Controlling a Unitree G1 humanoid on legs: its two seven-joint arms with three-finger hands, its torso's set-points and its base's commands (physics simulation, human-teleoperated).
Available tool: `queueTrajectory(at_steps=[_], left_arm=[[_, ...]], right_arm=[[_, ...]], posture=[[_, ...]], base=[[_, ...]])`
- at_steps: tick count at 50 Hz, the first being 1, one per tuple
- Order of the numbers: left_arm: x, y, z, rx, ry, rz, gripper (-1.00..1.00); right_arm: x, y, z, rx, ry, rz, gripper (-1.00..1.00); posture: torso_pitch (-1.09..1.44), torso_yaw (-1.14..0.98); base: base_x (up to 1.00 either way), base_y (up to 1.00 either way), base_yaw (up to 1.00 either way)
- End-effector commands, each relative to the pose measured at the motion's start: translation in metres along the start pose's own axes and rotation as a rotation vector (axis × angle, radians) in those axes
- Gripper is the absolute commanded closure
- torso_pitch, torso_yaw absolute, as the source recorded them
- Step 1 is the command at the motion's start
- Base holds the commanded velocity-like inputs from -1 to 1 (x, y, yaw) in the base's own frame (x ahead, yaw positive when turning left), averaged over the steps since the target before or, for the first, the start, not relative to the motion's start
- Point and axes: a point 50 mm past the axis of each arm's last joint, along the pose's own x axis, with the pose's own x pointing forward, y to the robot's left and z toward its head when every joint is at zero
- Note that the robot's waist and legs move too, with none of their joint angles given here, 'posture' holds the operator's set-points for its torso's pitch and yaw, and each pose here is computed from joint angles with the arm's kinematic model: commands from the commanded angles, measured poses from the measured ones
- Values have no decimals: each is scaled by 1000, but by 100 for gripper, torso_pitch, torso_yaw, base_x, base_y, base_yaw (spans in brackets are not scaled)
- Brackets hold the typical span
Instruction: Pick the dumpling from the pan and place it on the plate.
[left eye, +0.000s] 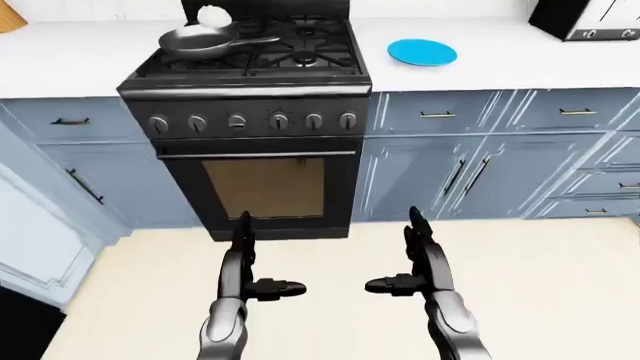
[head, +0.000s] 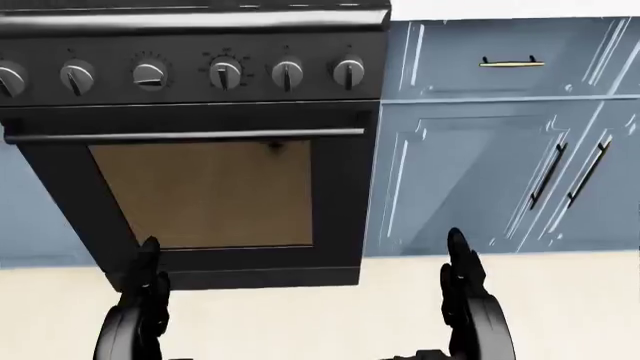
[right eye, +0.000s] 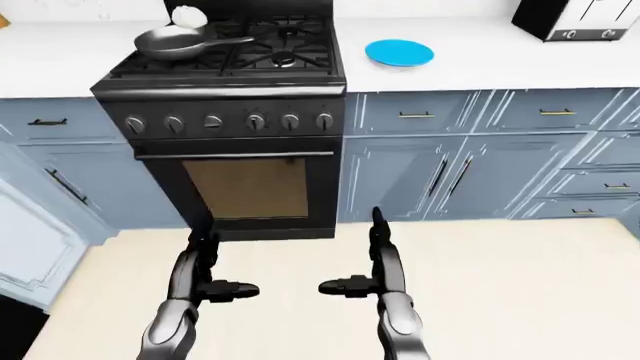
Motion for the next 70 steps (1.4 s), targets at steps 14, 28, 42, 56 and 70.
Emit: queueTrajectory(at_steps=[14, 28, 42, 56, 70], left_arm=[[6, 0, 31, 1, -175, -6, -100], [14, 6, 36, -21, -174, 19, -100], [35, 9, 66, -31, -214, 46, -100], [55, 12, 107, -46, -260, 63, -100], [62, 22, 159, -37, -367, 118, -100]], right_arm=[[3, 1, 33, -12, -173, 13, -100], [7, 0, 40, -19, -192, 5, -100], [27, -3, 73, -43, -231, -20, -100], [42, -6, 114, -69, -282, -56, -100], [46, -8, 169, -62, -345, -64, -100]], posture=[[0, 0], [0, 0], [0, 0], [0, 0], [0, 0]], base=[[0, 0, 0], [0, 0, 0], [0, 0, 0], [0, 0, 0], [0, 0, 0]])
